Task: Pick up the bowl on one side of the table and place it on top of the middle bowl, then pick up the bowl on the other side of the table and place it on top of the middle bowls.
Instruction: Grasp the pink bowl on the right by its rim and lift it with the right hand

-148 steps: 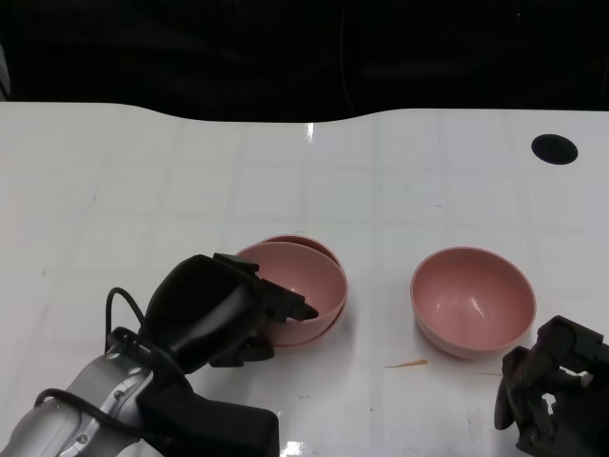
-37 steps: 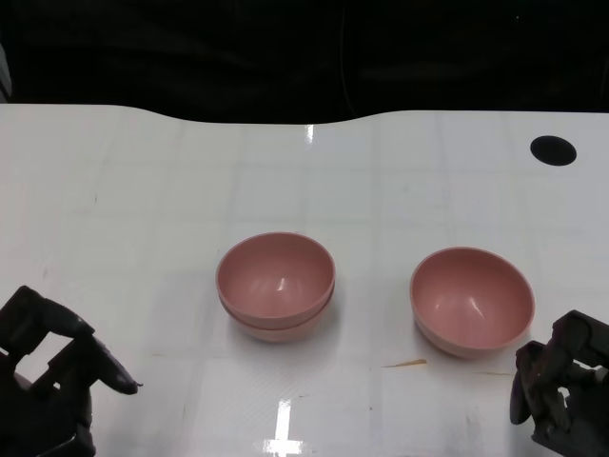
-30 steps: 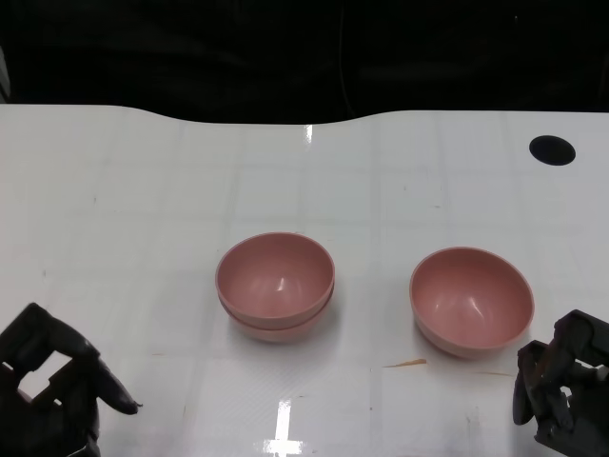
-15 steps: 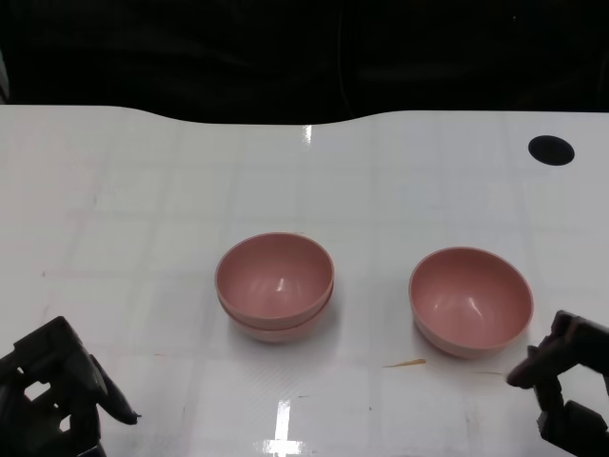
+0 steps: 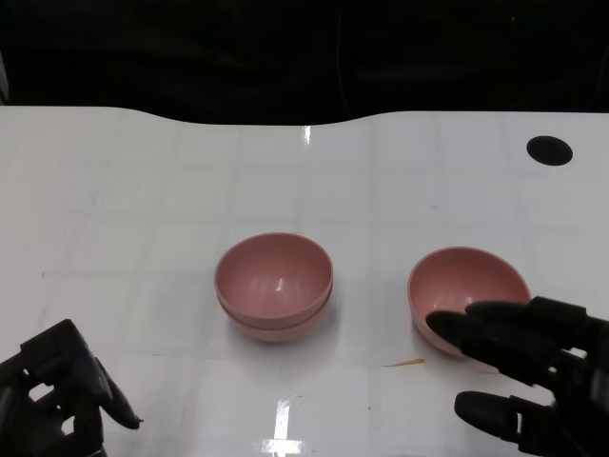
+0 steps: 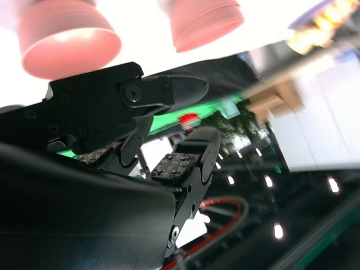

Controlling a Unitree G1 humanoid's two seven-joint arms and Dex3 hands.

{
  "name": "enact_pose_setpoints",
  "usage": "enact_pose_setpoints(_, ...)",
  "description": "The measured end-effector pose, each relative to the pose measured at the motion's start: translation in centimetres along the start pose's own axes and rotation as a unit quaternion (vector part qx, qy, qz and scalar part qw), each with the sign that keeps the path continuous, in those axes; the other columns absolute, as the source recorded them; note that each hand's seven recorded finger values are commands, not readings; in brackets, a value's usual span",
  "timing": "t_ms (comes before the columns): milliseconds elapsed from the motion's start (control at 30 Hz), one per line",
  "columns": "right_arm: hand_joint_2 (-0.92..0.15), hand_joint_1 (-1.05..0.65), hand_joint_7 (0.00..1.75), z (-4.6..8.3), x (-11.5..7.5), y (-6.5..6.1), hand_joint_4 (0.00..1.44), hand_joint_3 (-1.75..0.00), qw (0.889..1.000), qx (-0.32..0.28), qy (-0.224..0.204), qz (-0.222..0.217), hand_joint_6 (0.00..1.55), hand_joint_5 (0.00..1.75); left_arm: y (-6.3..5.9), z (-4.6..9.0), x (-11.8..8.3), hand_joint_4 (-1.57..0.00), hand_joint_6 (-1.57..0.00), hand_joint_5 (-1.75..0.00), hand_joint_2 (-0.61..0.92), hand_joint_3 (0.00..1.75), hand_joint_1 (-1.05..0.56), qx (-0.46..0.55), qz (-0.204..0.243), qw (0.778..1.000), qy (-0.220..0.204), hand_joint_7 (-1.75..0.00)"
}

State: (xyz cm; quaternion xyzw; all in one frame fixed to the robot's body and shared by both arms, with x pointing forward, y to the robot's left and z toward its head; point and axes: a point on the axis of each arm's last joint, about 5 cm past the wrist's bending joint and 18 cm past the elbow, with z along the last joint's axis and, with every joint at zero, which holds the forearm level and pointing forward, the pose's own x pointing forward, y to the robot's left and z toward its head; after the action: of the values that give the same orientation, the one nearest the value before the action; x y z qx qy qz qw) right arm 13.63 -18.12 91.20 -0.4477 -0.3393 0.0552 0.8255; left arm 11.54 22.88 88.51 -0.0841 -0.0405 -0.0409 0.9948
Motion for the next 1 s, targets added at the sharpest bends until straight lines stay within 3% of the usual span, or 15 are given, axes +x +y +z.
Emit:
enact_pose_setpoints(133,-0.92,-0.85,0.00,0.2,0.5,-0.3,0.55,-0.20,0.999,-0.040,0.009,0.023,0.45,0.00,0.1,-0.1,0.0,-1.06,-0.74,-1.75,0.75,1.38,0.35,0.001,-0.002,1.000,0.001,-1.75)
enact_pose_setpoints(200,-0.92,-0.90,0.00,0.1,1.3,-0.5,0.52,-0.16,0.995,-0.076,0.018,0.062,0.42,0.00,0.1,-0.1,-0.1,-1.05,-0.73,-1.75,0.75,1.38,0.35,0.004,-0.002,1.000,0.002,-1.75)
enact_pose_setpoints(433,-0.92,-0.94,0.02,-0.5,3.7,-0.6,0.58,-0.07,0.980,-0.149,0.034,0.125,0.47,0.02,0.1,-0.2,-0.1,-1.03,-0.71,-1.75,0.73,1.37,0.34,0.016,-0.002,1.000,-0.005,-1.75)
enact_pose_setpoints(700,-0.92,-0.91,0.04,-1.6,4.9,0.3,0.67,-0.11,0.968,-0.172,0.059,0.174,0.55,0.05,0.1,-0.2,-0.1,-1.02,-0.71,-1.75,0.73,1.36,0.33,0.022,-0.002,1.000,-0.007,-1.75)
enact_pose_setpoints(1000,-0.92,-0.90,0.03,-2.3,5.1,1.6,0.67,-0.10,0.960,-0.179,0.077,0.202,0.56,0.03,0.1,-0.2,-0.1,-1.01,-0.69,-1.75,0.75,1.35,0.35,0.025,-0.002,1.000,-0.006,-1.75)
